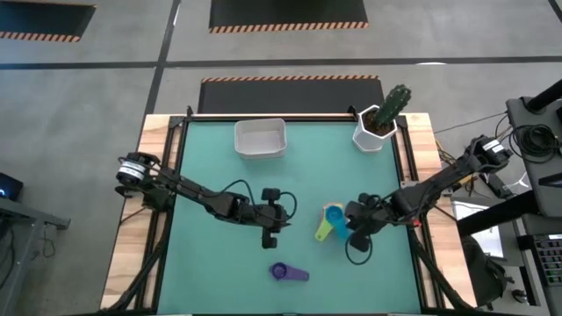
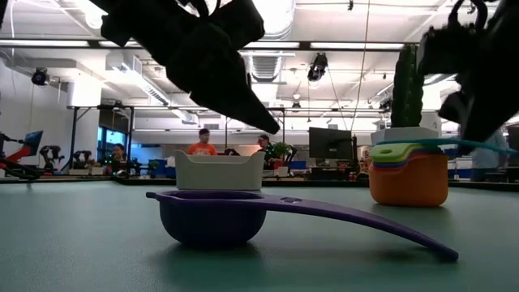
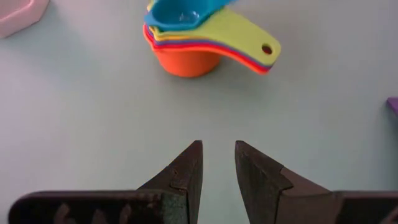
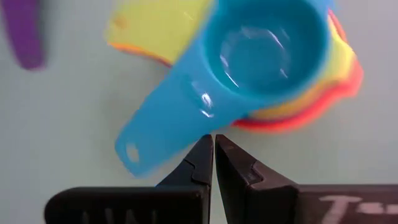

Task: Nest measuring cups in basket
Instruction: Stack the light blue measuring cup on top of the green measuring cup

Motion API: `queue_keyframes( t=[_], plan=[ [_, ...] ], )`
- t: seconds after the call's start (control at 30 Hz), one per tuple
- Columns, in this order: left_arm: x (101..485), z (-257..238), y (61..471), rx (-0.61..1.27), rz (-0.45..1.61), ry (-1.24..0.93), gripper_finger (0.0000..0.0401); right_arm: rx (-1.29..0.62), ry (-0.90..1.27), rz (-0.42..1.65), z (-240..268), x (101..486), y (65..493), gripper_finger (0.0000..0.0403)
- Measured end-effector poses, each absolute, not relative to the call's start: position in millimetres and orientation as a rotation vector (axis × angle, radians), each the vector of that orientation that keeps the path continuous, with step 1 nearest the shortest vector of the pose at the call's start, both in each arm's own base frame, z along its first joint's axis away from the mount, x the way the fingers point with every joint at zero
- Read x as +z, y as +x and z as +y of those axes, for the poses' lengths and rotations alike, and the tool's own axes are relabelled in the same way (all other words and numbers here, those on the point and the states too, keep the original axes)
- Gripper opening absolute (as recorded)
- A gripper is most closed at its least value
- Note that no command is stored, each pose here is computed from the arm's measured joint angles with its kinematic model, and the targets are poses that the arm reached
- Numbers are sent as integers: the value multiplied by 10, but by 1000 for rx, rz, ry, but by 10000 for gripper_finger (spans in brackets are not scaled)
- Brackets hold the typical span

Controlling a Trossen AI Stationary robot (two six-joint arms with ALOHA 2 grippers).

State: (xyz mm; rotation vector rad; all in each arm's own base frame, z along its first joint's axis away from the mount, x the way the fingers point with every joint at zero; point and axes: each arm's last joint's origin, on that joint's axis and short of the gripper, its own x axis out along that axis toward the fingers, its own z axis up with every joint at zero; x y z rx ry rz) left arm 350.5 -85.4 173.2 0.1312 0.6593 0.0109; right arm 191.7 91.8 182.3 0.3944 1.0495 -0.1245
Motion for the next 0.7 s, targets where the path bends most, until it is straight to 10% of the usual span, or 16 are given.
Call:
queue_keyframes(
  t=[0.7],
  plan=[
    [1645, -1272, 3337, -112, 600, 146, 76, 40, 263, 945, 1129, 1882, 1926, 9]
  ],
)
